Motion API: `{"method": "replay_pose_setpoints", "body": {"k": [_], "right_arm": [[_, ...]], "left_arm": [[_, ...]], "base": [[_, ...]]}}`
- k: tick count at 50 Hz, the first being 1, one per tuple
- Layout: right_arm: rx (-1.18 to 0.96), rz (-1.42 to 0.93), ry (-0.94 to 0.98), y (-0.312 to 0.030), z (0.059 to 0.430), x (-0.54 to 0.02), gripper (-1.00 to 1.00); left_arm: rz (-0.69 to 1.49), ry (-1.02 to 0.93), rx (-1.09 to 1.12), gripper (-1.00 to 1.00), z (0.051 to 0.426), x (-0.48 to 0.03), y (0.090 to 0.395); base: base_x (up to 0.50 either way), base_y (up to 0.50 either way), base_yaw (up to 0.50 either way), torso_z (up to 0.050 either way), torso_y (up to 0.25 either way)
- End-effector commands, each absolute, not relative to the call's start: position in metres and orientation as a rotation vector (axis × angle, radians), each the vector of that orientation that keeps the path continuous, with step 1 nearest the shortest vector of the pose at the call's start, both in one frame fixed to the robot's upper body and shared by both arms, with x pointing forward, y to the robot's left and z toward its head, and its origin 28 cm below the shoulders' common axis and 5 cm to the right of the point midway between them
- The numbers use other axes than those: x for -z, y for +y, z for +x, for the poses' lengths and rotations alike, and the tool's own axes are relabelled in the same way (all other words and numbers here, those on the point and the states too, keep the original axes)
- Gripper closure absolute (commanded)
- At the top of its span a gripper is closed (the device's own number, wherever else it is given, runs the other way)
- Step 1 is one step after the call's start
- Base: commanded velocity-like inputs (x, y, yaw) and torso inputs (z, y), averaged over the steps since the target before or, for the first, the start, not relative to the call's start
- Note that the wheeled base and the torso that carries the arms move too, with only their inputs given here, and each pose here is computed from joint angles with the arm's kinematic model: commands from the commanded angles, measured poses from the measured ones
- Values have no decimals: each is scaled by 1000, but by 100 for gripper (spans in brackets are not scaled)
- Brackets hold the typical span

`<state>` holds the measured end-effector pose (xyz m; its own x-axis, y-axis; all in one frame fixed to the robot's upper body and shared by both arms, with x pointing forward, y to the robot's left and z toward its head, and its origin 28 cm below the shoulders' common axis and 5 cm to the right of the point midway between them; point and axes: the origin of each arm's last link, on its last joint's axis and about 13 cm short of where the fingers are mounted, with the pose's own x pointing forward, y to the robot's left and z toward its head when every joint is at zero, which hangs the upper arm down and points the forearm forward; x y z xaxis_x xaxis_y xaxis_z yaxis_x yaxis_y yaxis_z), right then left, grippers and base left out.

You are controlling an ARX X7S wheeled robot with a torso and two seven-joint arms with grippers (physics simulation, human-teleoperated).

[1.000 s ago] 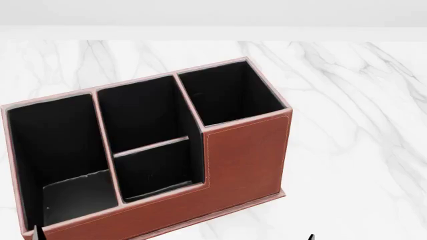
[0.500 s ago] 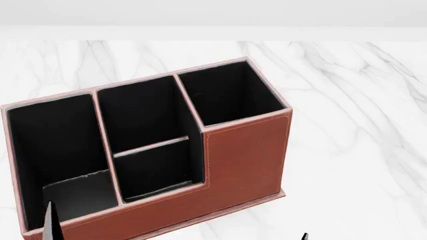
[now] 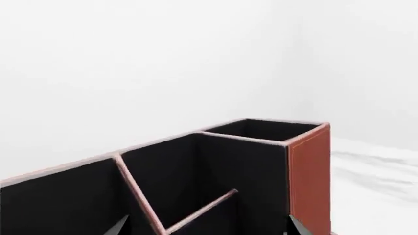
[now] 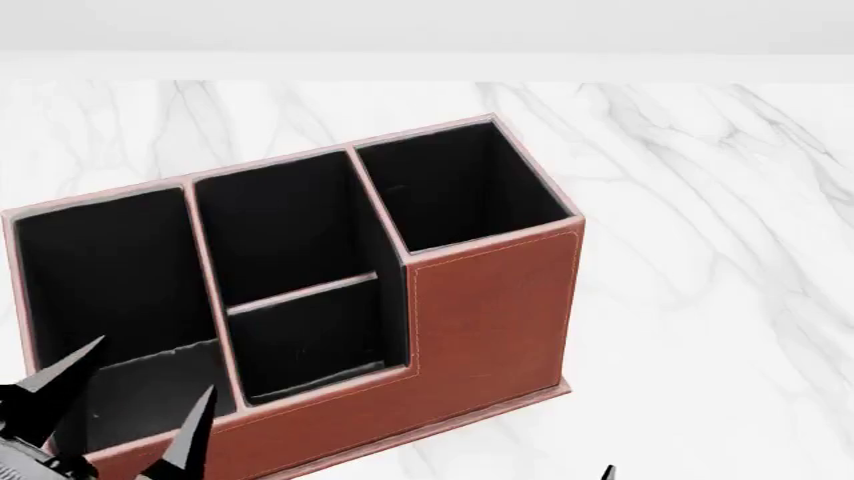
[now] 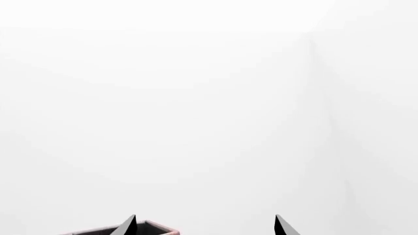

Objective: Pick up the book and place it in the back compartment of the caddy.

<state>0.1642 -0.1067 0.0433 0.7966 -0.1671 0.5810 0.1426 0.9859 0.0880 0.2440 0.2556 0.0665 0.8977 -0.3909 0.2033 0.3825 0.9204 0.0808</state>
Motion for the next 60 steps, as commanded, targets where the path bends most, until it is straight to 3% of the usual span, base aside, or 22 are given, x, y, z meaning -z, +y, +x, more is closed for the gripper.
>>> {"method": "replay_pose_setpoints", "body": {"k": [1, 17, 60], "right_arm": [[166, 40, -628, -107, 164, -44, -100], [160, 43, -624, -106, 164, -43, -100], [158, 33, -614, -105, 167, -40, -100]], "left_arm": [[86, -125, 604, -100, 256, -66, 259], [152, 53, 868, -100, 260, -54, 260], [153, 81, 1075, -100, 275, -43, 230]], "base": [[0, 0, 0, 0, 0], [0, 0, 0, 0, 0], [0, 0, 0, 0, 0]]}}
